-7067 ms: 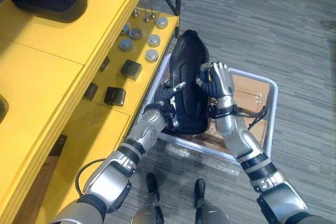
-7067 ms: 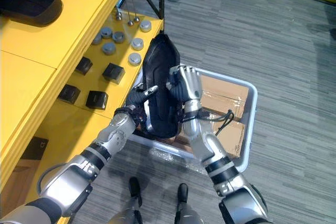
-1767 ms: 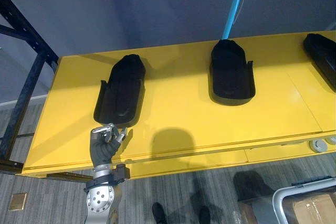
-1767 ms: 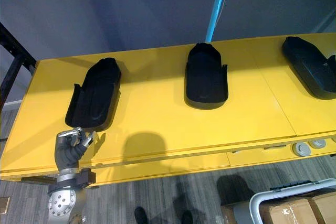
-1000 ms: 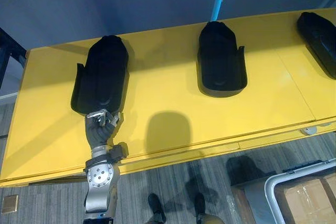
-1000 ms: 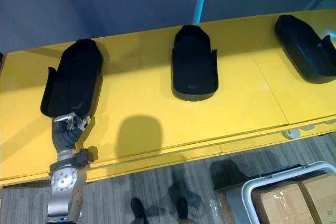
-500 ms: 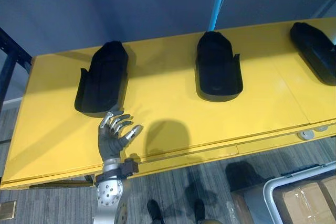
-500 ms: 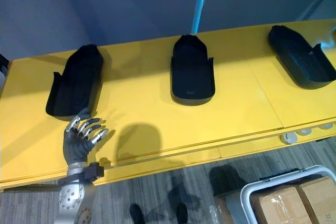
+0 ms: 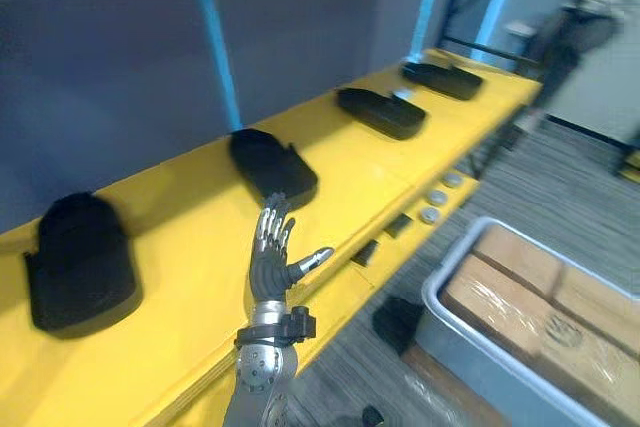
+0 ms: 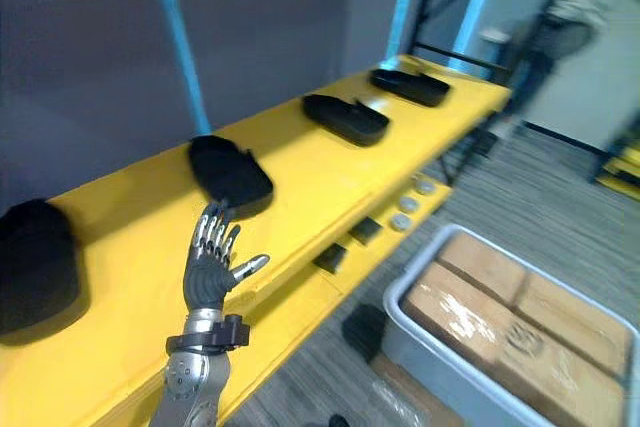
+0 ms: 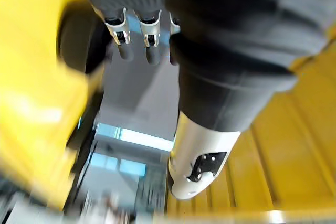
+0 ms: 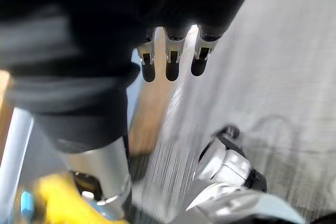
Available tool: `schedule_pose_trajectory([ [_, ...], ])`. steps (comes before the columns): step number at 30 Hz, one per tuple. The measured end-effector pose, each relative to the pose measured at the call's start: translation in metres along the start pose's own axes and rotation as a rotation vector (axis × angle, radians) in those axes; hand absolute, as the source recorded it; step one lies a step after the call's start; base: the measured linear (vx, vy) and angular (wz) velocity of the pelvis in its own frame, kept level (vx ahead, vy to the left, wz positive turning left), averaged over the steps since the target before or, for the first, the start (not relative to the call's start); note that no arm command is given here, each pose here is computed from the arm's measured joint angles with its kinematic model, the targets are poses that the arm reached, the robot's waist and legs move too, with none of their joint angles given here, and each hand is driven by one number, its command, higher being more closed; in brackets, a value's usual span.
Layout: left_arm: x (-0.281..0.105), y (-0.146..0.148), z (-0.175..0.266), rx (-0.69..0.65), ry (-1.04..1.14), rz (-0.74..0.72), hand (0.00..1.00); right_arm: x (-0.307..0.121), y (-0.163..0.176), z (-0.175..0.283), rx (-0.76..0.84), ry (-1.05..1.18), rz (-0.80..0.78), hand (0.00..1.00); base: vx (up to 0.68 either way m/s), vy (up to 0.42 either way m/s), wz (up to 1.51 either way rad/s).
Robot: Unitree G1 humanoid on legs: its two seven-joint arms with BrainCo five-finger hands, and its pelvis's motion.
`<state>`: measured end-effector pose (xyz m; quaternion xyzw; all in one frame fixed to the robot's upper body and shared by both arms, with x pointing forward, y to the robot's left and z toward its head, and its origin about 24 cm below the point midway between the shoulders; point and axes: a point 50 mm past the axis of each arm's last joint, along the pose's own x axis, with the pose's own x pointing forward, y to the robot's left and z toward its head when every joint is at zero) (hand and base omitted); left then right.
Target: Walk over and take plastic housings, then place them on the shelf
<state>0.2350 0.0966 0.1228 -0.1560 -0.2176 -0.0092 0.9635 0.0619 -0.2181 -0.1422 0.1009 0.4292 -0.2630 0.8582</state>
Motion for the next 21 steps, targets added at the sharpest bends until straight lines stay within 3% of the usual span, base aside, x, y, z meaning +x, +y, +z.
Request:
schedule_pose_trajectory([
  [6, 0.003, 0.004, 0.001, 0.009, -0.007, 0.017, 0.0, 0.002, 0.003, 0.011, -0.031, -0.036, 0.008, 0.0, -0.03, 0.055, -1.42],
  [12, 0.0, 0.047, -0.024, 0.129, 0.11, 0.154, 0.0, 0.01, 0.01, 0.087, -0.136, -0.311, 0.027, 0.0, 0.03, -0.149, -0.9],
  [16, -0.013, 0.097, -0.066, 0.233, 0.336, 0.311, 0.0, 0.016, 0.007, 0.118, -0.149, -0.394, -0.006, 0.0, 0.05, -0.117, -0.34],
  [18, -0.04, 0.128, -0.105, 0.284, 0.583, 0.386, 0.0, 0.024, 0.0, 0.116, -0.148, -0.35, -0.039, 0.0, 0.05, -0.058, 0.04],
  [21, -0.091, 0.15, -0.141, 0.322, 0.89, 0.433, 0.0, 0.037, -0.012, 0.094, -0.112, -0.203, -0.091, 0.0, 0.0, 0.007, 0.22],
])
